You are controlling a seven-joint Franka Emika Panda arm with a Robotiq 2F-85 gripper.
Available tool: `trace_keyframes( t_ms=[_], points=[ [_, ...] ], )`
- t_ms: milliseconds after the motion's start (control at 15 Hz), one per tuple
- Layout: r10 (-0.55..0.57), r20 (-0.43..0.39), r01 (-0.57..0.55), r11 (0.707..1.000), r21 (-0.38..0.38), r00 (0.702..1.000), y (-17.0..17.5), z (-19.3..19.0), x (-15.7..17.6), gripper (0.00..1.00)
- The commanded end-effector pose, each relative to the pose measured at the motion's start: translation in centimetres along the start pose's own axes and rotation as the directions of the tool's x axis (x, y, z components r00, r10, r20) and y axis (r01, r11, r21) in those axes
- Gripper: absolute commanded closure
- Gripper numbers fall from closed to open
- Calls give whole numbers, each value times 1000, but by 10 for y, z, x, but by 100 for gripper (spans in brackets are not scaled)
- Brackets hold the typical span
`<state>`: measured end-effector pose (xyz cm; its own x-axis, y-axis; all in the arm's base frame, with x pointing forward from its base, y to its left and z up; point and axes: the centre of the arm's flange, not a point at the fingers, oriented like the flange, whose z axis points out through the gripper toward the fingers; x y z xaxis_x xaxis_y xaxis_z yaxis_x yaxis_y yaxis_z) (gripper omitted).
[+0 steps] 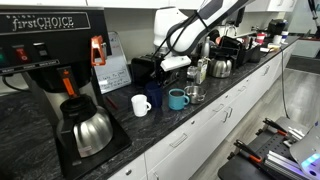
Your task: Move the dark blue cup to the right
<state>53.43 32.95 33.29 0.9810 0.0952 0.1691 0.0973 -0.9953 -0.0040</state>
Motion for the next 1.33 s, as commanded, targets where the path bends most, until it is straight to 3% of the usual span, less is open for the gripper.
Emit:
trace_keyframes(
  t_ms=[0,267,600,1267],
  points=[
    [44,-7,-44,998,54,999,6,-11,-1,99],
    [113,-12,-111,989,95,994,16,-17,4,99],
    [187,-32,-183,980,82,982,41,-31,13,99],
    [388,-73,-384,921,66,919,111,-83,13,99]
  ],
)
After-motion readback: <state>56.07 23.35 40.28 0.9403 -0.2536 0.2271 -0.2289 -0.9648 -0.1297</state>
